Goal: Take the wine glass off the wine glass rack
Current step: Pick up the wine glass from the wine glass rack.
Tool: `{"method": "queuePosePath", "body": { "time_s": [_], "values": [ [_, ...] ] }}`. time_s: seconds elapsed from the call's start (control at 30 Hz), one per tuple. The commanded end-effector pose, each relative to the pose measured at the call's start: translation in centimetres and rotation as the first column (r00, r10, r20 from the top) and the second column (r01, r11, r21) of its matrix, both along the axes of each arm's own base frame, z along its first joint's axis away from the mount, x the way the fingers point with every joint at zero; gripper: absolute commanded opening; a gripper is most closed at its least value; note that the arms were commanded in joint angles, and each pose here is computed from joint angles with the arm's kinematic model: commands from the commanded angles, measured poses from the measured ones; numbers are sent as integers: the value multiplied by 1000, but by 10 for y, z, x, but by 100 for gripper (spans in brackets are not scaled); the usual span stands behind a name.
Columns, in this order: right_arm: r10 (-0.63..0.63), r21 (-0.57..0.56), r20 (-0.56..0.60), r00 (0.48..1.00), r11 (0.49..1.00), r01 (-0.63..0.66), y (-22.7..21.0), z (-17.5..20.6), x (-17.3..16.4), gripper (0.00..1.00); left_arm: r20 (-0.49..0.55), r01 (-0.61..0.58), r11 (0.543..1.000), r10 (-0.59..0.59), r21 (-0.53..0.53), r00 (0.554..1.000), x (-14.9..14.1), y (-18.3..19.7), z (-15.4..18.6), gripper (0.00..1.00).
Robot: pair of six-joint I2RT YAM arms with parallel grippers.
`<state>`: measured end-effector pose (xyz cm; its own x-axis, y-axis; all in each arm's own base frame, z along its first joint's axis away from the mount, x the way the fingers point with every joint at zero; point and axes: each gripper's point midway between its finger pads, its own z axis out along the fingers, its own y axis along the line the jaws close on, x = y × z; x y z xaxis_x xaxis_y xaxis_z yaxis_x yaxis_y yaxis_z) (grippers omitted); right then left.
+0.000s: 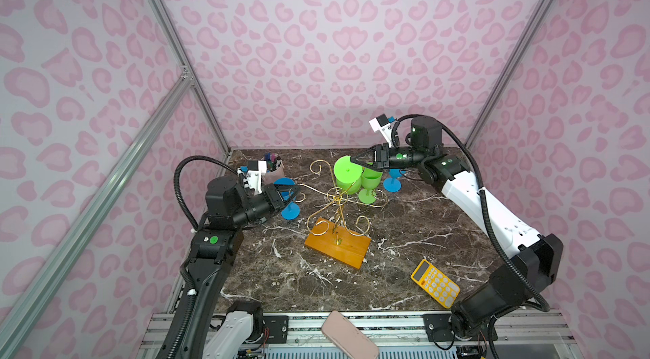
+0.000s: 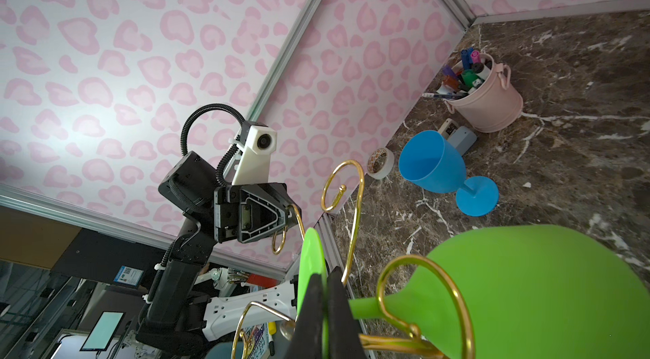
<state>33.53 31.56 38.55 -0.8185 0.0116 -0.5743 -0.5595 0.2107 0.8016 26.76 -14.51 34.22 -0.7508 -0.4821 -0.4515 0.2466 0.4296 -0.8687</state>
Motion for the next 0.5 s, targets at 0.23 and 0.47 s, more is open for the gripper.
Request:
{"method": "queuePosePath", "body": {
  "time_s": [0.23, 0.47],
  "values": [
    [-14, 42, 40, 999, 999, 12, 12, 13, 21, 0, 43, -54, 998, 52, 44, 998, 7, 8, 3, 15],
    [-38, 74, 58, 998, 997, 34, 13, 32, 41, 0, 48, -60, 997, 57, 51, 997, 7, 9, 3, 29]
  ]
}}
